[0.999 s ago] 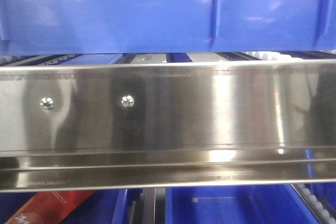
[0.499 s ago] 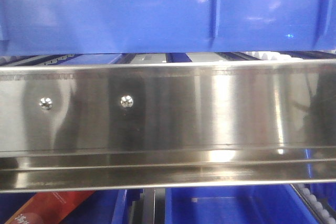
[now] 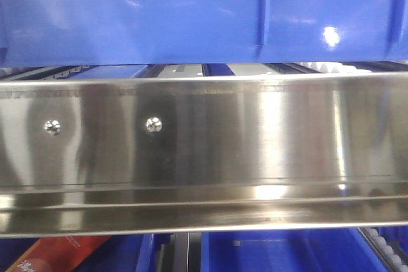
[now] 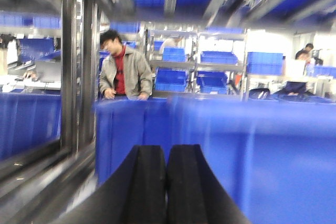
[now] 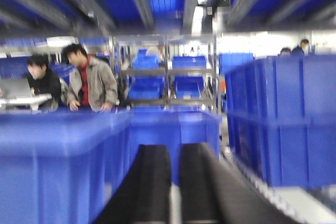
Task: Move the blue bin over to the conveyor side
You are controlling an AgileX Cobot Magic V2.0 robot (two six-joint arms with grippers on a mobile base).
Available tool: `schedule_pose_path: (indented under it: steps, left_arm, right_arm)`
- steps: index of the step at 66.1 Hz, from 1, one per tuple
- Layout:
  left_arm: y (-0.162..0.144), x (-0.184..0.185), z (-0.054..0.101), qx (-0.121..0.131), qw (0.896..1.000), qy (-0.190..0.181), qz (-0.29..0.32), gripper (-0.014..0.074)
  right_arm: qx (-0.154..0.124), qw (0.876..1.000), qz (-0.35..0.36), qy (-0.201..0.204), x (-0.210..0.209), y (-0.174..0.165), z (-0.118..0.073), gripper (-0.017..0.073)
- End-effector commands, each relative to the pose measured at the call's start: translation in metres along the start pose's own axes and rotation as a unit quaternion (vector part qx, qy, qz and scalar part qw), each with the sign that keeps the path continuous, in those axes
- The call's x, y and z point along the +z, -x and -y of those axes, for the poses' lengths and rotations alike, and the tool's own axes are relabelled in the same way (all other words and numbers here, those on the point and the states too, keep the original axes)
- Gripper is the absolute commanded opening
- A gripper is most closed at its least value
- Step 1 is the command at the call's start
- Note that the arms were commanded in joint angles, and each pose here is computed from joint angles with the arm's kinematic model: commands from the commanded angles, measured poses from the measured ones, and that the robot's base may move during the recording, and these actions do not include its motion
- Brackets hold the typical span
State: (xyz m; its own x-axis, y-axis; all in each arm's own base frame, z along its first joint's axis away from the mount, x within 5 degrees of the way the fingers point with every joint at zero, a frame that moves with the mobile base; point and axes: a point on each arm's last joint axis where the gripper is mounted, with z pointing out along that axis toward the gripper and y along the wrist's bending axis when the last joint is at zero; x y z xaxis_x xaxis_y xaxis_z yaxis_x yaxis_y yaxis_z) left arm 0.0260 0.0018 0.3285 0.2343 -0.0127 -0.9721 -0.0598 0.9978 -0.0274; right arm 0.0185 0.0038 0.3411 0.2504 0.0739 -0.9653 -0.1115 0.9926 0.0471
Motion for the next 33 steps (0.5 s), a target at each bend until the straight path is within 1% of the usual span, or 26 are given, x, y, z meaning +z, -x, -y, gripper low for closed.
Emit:
schedule_pose_path:
  steps: [1,4,5,9,13,15,21,23,27,33]
  left_arm:
    - [0.024,0.004,0.001,0.005,1.000,-0.008,-0.027,0.0125]
    - [0.034,0.007,0.001,0.015,0.999,-0.010,-0.039,0.0193]
    - [0.036,0.009,0.001,0.018,0.999,-0.010,-0.048,0.0211]
    - [0.048,0.015,0.000,0.030,0.998,-0.009,-0.056,0.0279]
    - [0.056,0.025,0.000,0.042,0.997,-0.008,-0.065,0.0352]
    - [0.058,0.029,0.000,0.043,0.997,-0.008,-0.067,0.0388]
    - [0.062,0.042,0.001,0.044,0.996,-0.008,-0.082,0.0489]
    - [0.062,0.047,0.001,0.046,0.995,-0.008,-0.088,0.0539]
    - [0.066,0.055,0.001,0.054,0.994,-0.006,-0.090,0.0610]
    - [0.074,0.065,0.002,0.055,0.994,-0.006,-0.091,0.0610]
  right_arm:
    - [0.000,1.000,-0.009,0.002,0.009,0.022,-0.001,0.0199]
    - [0.000,1.000,-0.011,0.002,0.015,0.030,-0.002,0.0285]
    - [0.000,1.000,-0.014,0.002,0.019,0.033,-0.002,0.0327]
    - [0.000,1.000,-0.023,0.001,0.029,0.039,-0.002,0.0437]
    - [0.001,0.999,-0.048,0.000,0.044,0.037,-0.001,0.0528]
    - [0.001,0.998,-0.058,-0.001,0.049,0.036,-0.001,0.0562]
    - [0.002,0.996,-0.085,-0.003,0.067,0.032,0.000,0.0558]
    - [0.002,0.996,-0.091,-0.003,0.073,0.031,0.000,0.0558]
    - [0.003,0.995,-0.099,0.000,0.081,0.033,-0.001,0.0558]
    - [0.005,0.994,-0.108,0.015,0.093,0.040,-0.004,0.0558]
